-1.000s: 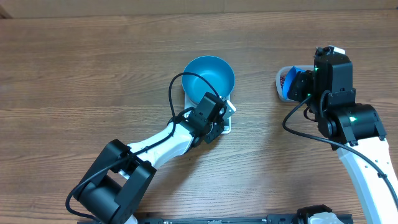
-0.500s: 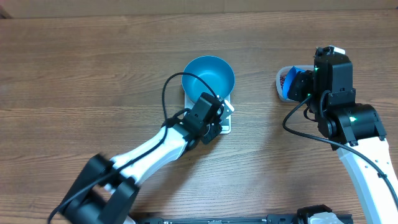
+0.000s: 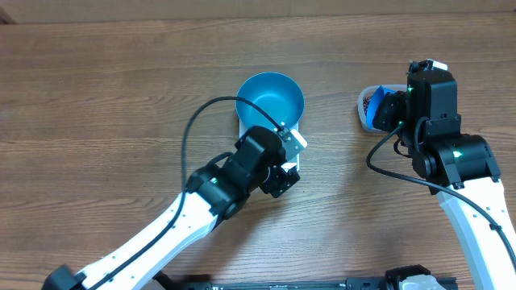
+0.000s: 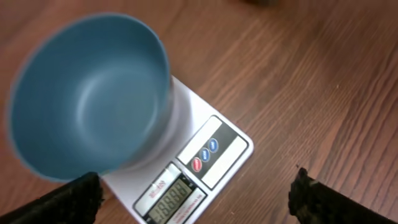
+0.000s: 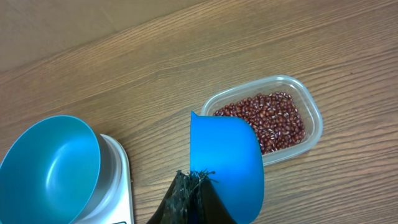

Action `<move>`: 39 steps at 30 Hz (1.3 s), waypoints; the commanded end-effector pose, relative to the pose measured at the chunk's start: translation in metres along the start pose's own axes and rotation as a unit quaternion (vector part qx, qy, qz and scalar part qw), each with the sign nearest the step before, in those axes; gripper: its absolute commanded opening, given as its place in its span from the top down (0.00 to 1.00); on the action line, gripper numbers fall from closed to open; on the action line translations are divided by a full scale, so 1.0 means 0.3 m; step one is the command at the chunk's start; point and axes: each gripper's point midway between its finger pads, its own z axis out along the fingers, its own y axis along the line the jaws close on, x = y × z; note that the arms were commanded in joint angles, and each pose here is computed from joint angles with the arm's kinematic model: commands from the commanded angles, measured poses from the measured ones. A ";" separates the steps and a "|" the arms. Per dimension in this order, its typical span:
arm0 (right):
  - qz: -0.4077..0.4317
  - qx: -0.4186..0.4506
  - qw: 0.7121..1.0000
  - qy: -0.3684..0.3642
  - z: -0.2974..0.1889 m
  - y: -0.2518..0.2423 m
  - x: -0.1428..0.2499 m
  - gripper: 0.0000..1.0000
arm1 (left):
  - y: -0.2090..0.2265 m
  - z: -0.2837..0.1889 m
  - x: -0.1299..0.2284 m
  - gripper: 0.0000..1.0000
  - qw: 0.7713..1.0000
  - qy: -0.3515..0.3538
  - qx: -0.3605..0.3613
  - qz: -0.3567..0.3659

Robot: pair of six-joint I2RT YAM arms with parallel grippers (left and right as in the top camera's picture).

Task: Scoop item into bowl and weigh 150g on scale
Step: 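Withdraw the left gripper from the scale toward the front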

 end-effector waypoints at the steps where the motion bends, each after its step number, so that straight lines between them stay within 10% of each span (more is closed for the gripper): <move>1: 0.007 -0.005 1.000 -0.019 -0.030 0.007 -0.046 0.96 | 0.053 -0.074 -0.042 0.00 0.998 -0.031 -0.038 -0.038; 17: 0.006 -0.005 1.000 -0.017 -0.030 0.006 -0.043 0.96 | 0.184 -0.249 -0.020 0.00 0.983 -0.057 -0.078 -0.157; 39: 0.006 -0.010 1.000 -0.015 -0.030 0.012 -0.040 0.96 | 0.205 -0.330 -0.010 0.00 0.995 -0.022 -0.047 -0.087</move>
